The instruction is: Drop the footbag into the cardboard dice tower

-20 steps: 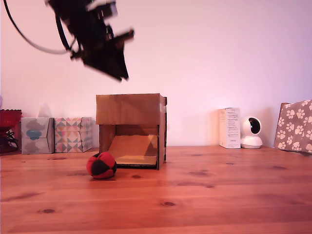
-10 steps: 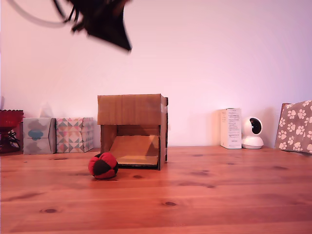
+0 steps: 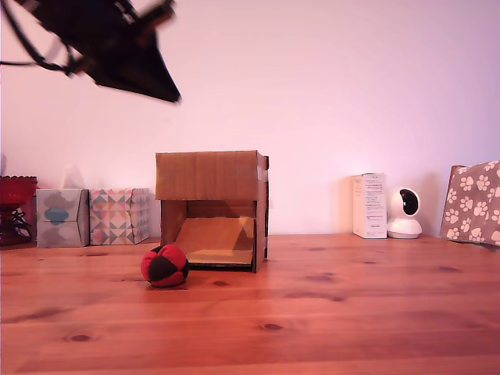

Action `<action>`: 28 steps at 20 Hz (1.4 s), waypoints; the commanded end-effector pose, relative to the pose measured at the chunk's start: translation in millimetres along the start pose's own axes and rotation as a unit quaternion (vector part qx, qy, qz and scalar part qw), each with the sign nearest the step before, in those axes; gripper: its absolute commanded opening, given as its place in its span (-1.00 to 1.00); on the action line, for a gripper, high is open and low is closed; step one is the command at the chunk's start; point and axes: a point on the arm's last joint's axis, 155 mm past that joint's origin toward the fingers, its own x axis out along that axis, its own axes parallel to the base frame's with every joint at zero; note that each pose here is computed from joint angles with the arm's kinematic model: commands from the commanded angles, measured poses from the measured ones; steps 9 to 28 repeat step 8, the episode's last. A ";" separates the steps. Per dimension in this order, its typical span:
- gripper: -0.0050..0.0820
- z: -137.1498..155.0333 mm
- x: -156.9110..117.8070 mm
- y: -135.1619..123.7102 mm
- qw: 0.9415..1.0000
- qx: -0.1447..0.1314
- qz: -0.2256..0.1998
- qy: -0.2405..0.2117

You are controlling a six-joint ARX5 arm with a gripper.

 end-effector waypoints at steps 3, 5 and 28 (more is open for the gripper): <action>-0.93 -33.8 -8.4 7.3 1.000 -0.018 0.021 -0.004; -0.93 -43.0 -19.3 9.7 0.999 -0.021 0.033 -0.011; -0.93 -58.7 -34.1 12.3 0.998 -0.031 0.047 -0.013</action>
